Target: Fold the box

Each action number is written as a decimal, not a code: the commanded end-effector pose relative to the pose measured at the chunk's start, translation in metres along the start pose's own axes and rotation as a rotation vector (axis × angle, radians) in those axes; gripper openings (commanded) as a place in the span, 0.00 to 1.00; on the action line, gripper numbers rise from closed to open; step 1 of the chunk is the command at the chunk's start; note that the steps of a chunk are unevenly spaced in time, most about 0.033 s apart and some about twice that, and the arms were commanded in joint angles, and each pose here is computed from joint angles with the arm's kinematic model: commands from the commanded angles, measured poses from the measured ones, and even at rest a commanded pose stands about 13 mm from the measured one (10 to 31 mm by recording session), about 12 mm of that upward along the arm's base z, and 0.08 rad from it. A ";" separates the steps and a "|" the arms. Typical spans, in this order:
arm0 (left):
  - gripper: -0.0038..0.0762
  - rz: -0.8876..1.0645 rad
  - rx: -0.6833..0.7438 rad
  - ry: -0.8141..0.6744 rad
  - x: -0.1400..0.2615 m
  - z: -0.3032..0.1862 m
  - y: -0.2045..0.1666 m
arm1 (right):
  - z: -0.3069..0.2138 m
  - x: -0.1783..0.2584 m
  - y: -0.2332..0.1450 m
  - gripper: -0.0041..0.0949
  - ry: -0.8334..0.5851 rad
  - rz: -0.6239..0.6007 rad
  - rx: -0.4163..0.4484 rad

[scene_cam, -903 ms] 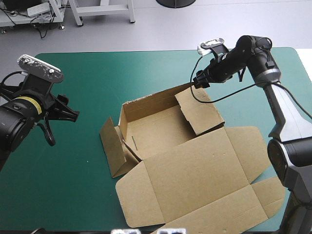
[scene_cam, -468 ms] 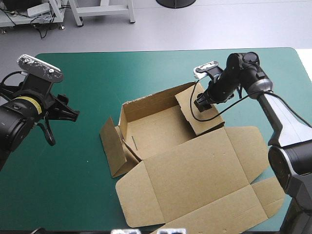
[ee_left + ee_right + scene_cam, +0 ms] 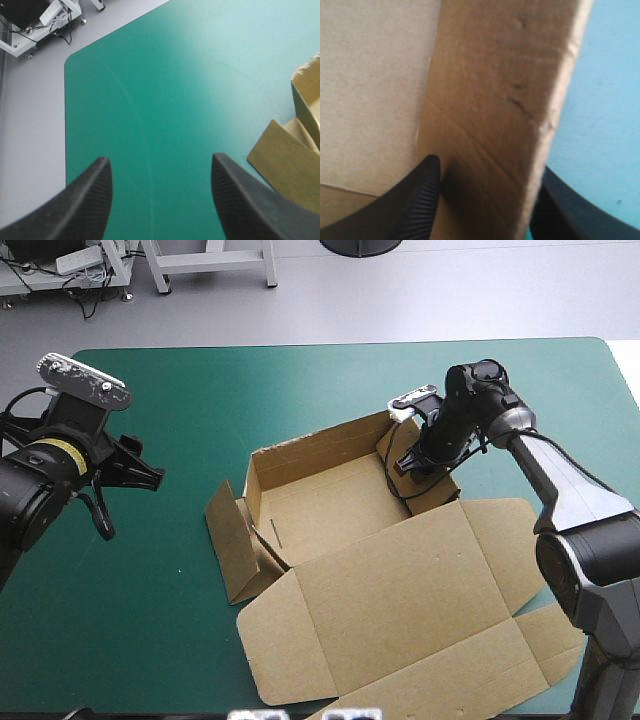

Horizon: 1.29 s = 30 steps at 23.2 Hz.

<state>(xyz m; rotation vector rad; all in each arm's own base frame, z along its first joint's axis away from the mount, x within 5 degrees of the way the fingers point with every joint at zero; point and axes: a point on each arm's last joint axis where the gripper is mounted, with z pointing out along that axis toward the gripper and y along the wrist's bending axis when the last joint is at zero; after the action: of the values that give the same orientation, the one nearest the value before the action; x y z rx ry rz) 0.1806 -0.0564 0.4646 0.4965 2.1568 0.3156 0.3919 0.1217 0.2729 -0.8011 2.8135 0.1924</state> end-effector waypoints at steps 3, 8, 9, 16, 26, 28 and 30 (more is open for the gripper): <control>0.57 -0.023 -0.013 -0.076 -0.006 -0.009 0.006 | -0.008 -0.001 0.000 0.43 -0.003 0.009 0.008; 0.57 -0.025 -0.009 -0.074 -0.005 -0.009 0.005 | -0.008 -0.002 0.000 0.02 -0.007 -0.004 0.007; 0.57 -0.027 -0.004 -0.074 -0.005 -0.009 0.005 | -0.009 -0.004 0.000 0.03 -0.015 0.002 0.007; 0.57 -0.037 0.011 -0.074 -0.005 -0.009 0.003 | -0.147 -0.008 0.014 0.02 -0.432 -0.043 0.034; 0.57 -0.117 -0.059 -0.069 -0.002 0.003 0.031 | -0.311 0.094 0.009 0.02 -0.933 0.026 0.055; 0.57 -0.141 -0.034 -0.060 0.000 0.012 0.038 | -0.323 0.104 0.013 0.02 -0.987 0.015 0.031; 0.57 -0.184 0.024 -0.048 0.003 0.025 0.041 | -0.329 0.109 0.018 0.02 -1.015 0.004 0.015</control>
<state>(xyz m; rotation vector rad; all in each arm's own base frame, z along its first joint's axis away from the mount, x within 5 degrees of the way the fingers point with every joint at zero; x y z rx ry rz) 0.2005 -0.0237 0.4592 0.3306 2.2067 0.2577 0.2703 0.0149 0.5412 -0.4421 1.9816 0.3437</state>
